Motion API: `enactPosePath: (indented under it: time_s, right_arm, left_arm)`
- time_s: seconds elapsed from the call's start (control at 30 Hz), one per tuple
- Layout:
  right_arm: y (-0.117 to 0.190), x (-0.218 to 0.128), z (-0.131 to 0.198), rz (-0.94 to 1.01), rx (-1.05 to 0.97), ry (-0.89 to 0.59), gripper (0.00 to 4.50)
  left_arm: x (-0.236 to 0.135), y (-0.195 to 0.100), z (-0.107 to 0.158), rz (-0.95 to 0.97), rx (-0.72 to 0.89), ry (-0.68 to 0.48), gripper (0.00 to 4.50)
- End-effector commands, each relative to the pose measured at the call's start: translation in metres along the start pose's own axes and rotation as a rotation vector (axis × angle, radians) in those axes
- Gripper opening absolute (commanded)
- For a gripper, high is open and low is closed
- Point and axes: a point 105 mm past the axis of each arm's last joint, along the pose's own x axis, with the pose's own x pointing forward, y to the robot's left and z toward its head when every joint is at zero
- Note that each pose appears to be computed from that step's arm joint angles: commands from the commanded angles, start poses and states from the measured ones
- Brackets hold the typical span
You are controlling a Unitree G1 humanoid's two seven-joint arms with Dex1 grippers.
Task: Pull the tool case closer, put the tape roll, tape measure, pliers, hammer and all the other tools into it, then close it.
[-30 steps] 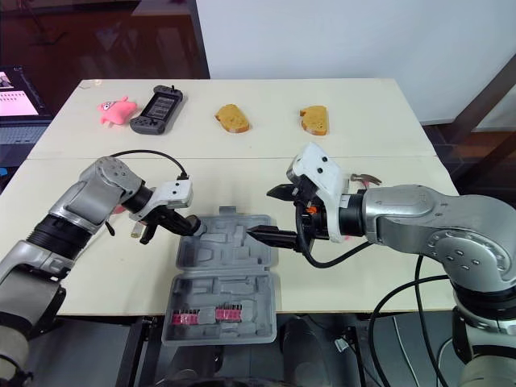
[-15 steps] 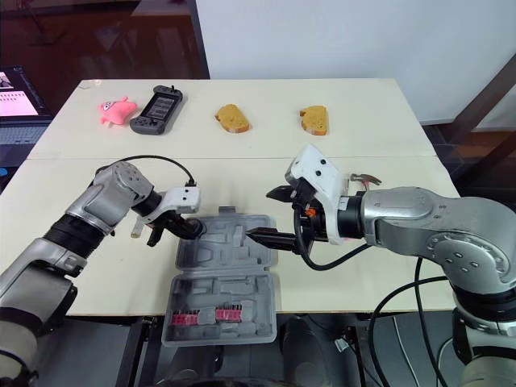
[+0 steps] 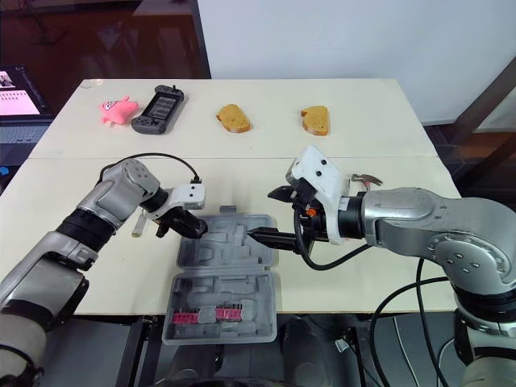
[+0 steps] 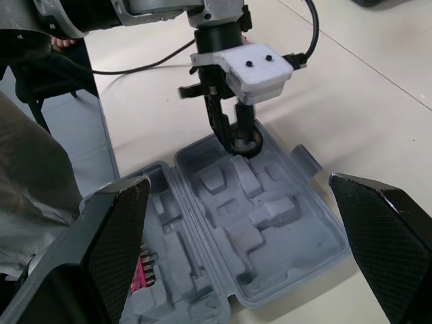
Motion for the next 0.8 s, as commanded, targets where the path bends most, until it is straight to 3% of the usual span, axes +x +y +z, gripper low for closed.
enactPosePath:
  time_s: [0.03,0.13,0.27,0.43,0.5,0.6,0.67,0.8]
  right_arm:
    - [0.003,-0.005,0.01,-0.002,-0.042,-0.038,4.5]
    - [0.004,-0.005,0.01,0.005,-0.046,-0.037,4.5]
    - [0.001,-0.003,0.014,-0.003,-0.085,-0.049,4.5]
    - [-0.004,0.001,0.014,-0.016,-0.14,-0.046,4.5]
    - [-0.005,0.002,0.015,-0.012,-0.157,-0.05,4.5]
    - [-0.005,0.003,0.016,0.001,-0.171,-0.047,4.5]
    - [-0.006,0.004,0.017,0.01,-0.175,-0.042,4.5]
    - [-0.007,0.003,0.017,0.017,-0.183,-0.026,4.5]
  left_arm:
    - [-0.03,0.002,0.019,0.044,0.006,-0.081,1.88]
    - [-0.048,-0.002,0.02,0.066,-0.01,-0.14,1.88]
    - [-0.069,-0.007,0.021,0.139,-0.009,-0.348,1.88]
    - [-0.061,-0.01,0.002,0.263,-0.079,-0.536,1.88]
    - [-0.054,-0.012,-0.007,0.256,-0.191,-0.629,1.88]
    - [-0.042,-0.017,-0.019,0.275,-0.229,-0.664,1.02]
    - [-0.033,-0.022,-0.026,0.288,-0.236,-0.664,0.11]
    - [-0.026,-0.024,-0.03,0.31,-0.23,-0.677,0.11]
